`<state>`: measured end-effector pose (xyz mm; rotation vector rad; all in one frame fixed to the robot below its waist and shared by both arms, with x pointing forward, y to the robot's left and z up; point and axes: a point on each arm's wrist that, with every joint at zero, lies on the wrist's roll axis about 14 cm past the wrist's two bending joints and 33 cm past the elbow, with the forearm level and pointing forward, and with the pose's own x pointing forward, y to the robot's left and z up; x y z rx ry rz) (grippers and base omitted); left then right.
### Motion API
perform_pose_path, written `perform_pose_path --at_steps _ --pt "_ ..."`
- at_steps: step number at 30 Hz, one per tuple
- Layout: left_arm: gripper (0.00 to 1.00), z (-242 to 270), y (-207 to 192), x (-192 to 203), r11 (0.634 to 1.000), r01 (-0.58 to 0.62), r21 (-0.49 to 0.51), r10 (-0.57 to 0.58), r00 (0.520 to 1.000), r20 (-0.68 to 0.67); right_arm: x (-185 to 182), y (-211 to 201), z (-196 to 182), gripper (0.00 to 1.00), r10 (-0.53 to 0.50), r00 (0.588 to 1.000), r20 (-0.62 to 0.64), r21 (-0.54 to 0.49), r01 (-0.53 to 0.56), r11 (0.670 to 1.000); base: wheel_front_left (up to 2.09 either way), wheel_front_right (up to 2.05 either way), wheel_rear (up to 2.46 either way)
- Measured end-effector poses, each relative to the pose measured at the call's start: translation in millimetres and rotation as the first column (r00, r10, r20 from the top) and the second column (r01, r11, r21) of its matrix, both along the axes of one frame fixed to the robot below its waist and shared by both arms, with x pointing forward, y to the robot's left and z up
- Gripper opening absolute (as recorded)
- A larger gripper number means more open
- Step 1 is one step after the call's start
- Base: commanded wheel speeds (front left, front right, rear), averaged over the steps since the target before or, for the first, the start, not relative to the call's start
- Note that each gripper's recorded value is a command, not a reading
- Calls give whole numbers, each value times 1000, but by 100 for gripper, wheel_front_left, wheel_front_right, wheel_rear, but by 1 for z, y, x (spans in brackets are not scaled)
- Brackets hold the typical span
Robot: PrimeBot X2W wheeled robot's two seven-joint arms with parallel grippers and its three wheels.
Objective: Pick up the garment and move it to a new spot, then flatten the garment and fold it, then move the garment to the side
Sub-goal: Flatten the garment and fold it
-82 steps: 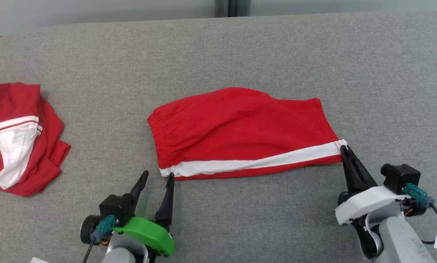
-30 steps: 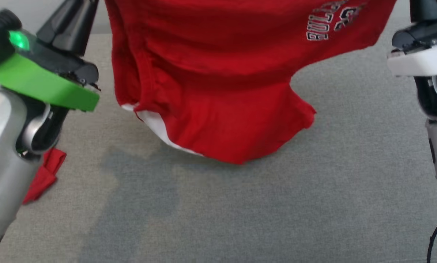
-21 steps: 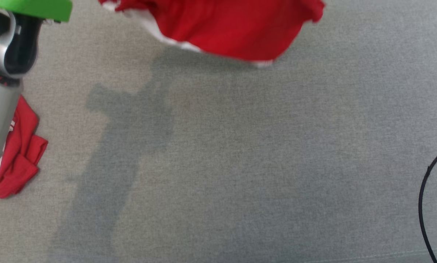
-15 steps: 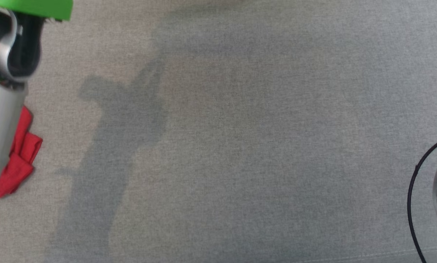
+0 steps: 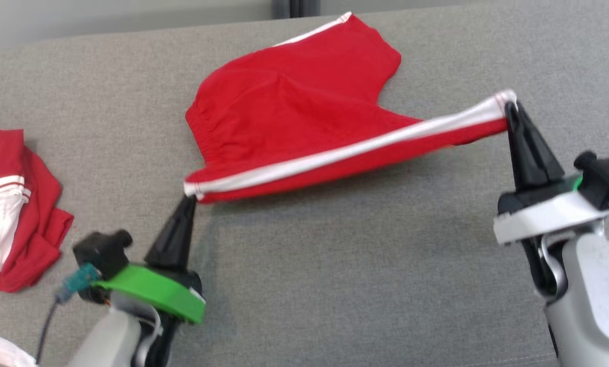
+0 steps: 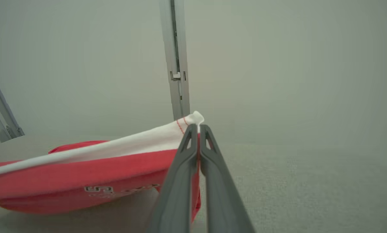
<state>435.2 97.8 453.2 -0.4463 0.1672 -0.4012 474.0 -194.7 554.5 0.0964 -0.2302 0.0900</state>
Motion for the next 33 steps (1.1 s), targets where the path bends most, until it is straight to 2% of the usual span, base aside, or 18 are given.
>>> perform_pose_path --at_steps 2,9,14,16,20,24,33 --pt "0 -13 -10 -25 998 45 42 -43 999 -30 -21 -7 -16 0 -22 999 -48 24 23 999 0 0 0" --pt "0 -33 -20 -84 998 44 38 -39 993 -109 -86 -23 -51 0 -82 984 -156 75 94 993 0 0 0" --pt "0 -27 -26 -101 997 62 44 -58 994 -88 -111 -34 -55 0 -118 978 -170 103 137 985 0 0 0" --pt "0 -25 -30 -102 995 84 54 -80 994 -74 -109 -31 -50 0 -103 982 -157 76 116 990 0 0 0" --pt "0 -8 -33 -79 994 92 54 -92 996 -12 -87 -27 -34 0 -83 991 -105 55 89 994 0 0 0" --pt "0 9 -38 -48 994 99 40 -101 994 49 -44 -12 -13 0 -26 999 -37 -7 26 1000 0 0 0" --pt "0 14 -26 19 998 57 36 -59 995 77 61 24 -5 0 56 998 -15 -88 -57 994 0 0 0"
